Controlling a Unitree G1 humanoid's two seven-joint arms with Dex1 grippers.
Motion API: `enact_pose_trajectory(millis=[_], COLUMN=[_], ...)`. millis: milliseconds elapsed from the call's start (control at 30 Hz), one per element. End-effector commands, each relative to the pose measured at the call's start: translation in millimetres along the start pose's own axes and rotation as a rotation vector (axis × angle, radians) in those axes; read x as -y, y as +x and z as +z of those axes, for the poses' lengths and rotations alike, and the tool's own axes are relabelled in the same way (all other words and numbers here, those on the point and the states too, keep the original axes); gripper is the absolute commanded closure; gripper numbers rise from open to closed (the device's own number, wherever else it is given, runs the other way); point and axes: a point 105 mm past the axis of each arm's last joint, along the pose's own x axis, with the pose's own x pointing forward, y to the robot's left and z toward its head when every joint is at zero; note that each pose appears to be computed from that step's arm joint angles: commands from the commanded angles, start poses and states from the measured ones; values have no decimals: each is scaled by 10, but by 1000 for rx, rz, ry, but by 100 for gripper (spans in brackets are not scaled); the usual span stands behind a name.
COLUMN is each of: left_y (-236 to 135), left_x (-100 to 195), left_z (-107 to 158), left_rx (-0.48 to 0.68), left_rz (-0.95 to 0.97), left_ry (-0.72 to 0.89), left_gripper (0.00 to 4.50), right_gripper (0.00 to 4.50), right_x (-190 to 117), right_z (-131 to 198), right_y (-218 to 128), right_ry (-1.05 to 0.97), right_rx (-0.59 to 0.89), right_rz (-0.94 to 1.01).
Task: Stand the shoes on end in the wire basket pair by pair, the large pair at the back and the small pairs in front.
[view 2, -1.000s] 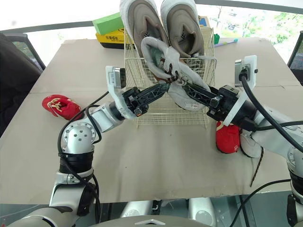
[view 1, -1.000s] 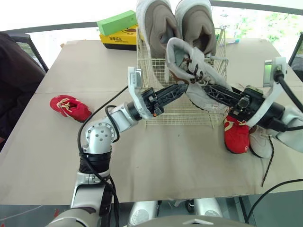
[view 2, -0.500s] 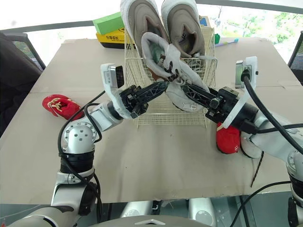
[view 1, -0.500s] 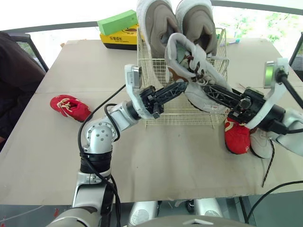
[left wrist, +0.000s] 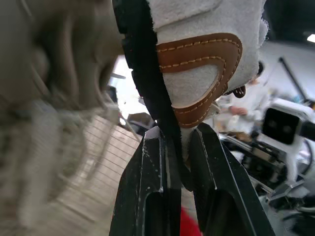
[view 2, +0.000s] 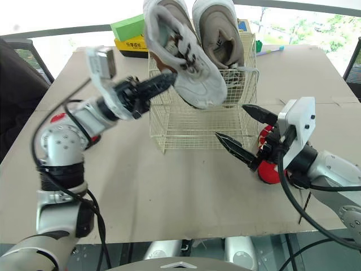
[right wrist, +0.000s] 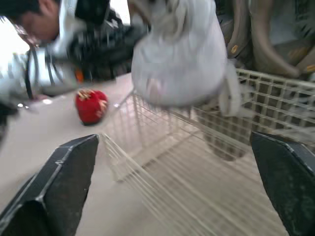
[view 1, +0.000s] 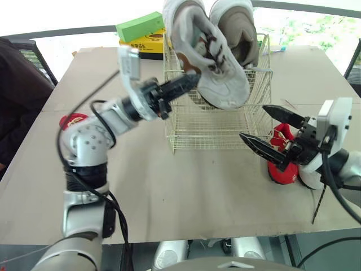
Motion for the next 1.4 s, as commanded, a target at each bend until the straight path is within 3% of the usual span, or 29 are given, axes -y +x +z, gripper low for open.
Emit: enact_pose_trajectory(millis=[33,167,400,667,900,933,1000,1167,1267,1400], left_y=[-33,-70,-103,-186,-353,-372,-389,-395,-406,-352], left_x=[-21,-114,-332,-433,-539,-533,-513,-439,-382,-83], left_z=[419,517,578,147,-59,-67,-40,172,299,546], left_rx=[-90,-182,-278,-445,-528,-539,-531,-429,-355,-162], left_rz=[-4,12,78,44,59,51,41,42,45,-48], left_ry=[228,349,520,687,643,638,634,604,566,413], left_gripper=[440,440,440,440,440,340,286,60,60,60], right_gripper=[0,0,0,0,0,0,0,0,0,0], right_x=[18,219,244,209,175,173,158,137,136,236], right_z=[229,280,228,128,50,36,-6,-61,-82,-186], right_y=[-298,-557,-752,-723,-703,-703,-709,-724,-733,-747], right_ry=[-159,-185,-197,-177,-145,-144,-132,-122,-113,-106], right_rx=[89,123,18,0,-5,-6,-17,-29,-33,-86], right_rz=[-19,-109,-44,-11,8,8,15,22,25,-34])
